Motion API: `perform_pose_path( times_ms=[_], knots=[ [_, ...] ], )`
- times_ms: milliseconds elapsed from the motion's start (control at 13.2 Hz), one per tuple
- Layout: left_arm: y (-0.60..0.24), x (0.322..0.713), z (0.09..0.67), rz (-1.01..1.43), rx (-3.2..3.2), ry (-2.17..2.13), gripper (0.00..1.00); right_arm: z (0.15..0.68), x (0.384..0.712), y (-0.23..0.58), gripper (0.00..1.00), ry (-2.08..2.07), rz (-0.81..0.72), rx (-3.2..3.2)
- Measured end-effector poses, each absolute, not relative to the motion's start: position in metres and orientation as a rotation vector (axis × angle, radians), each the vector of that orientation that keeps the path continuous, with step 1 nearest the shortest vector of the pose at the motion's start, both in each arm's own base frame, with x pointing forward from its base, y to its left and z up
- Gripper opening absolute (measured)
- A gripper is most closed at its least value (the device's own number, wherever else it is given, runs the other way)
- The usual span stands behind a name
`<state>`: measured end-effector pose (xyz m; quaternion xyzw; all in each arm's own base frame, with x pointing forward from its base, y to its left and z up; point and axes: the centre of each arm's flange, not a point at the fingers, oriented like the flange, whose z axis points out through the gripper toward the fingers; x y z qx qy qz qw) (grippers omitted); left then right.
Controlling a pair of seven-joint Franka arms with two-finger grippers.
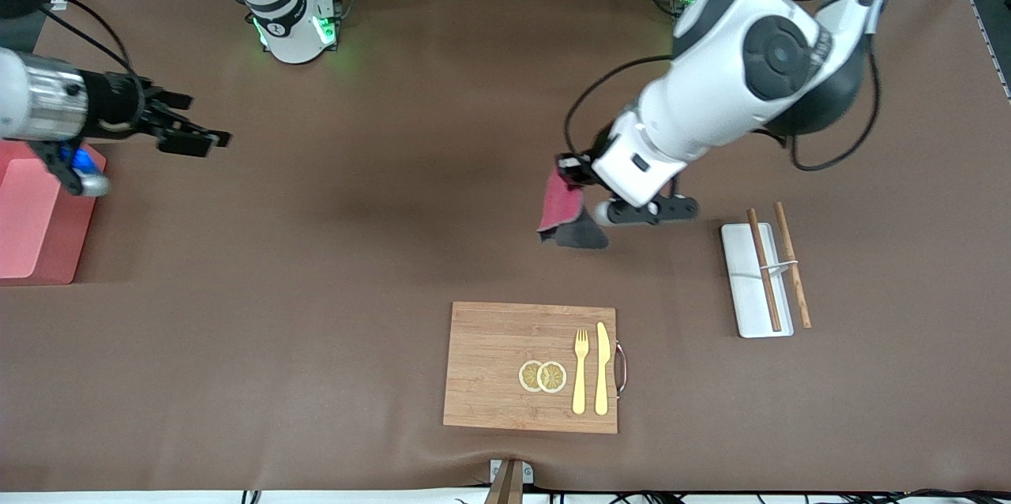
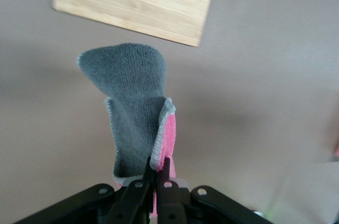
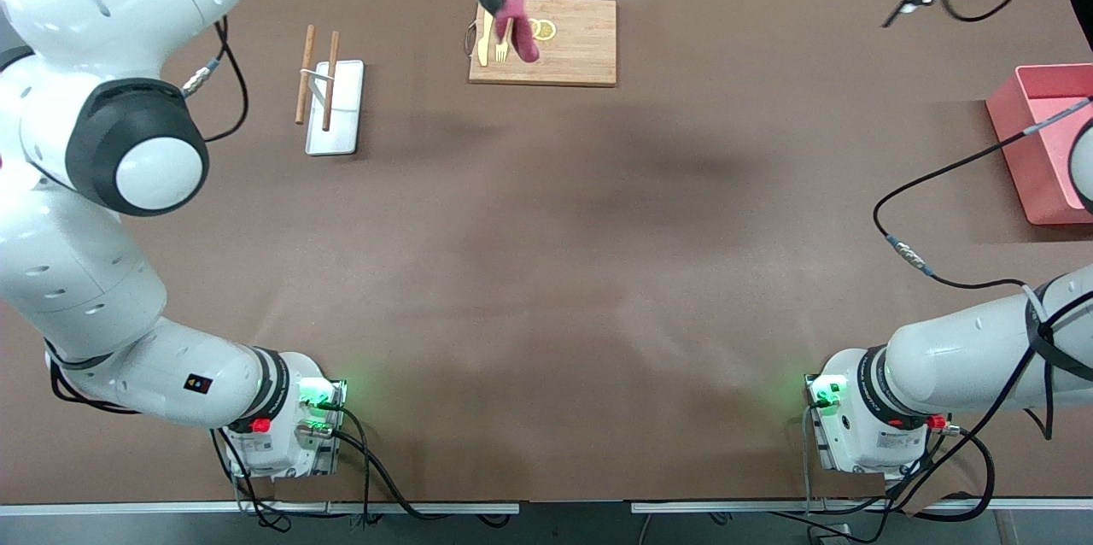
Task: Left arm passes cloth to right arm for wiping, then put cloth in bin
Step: 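Carry the cloth with the left gripper while the right gripper approaches, then grasp the cloth with the right gripper beside the left gripper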
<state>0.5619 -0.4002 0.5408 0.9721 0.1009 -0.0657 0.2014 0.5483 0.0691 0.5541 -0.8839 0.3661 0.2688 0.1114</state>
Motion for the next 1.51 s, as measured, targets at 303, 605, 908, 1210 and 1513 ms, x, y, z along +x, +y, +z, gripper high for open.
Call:
perform_pose_path(
  times_ms=[303,605,908,1210,1513],
  knots=[
    [-0.469,0.528,0.548,-0.188,2.583,0.512,0.03,0.511,0.568,0.11,1.0,1.198,1.04,-2.345],
    [-0.501,0.515,0.569,-0.167,2.39,0.682,0.03,0.455,0.584,0.171,1.0,1.253,1.188,-2.24],
    [-0.536,0.5,0.573,-0.154,2.255,0.776,0.03,0.443,0.588,0.227,1.0,1.296,1.223,-2.124],
    [-0.553,0.499,0.563,-0.145,2.193,0.807,0.03,0.455,0.587,0.254,1.0,1.313,1.252,-2.035],
    [-0.56,0.497,0.556,-0.151,2.171,0.829,0.03,0.456,0.595,0.253,0.91,1.342,1.223,-1.981]
  ],
)
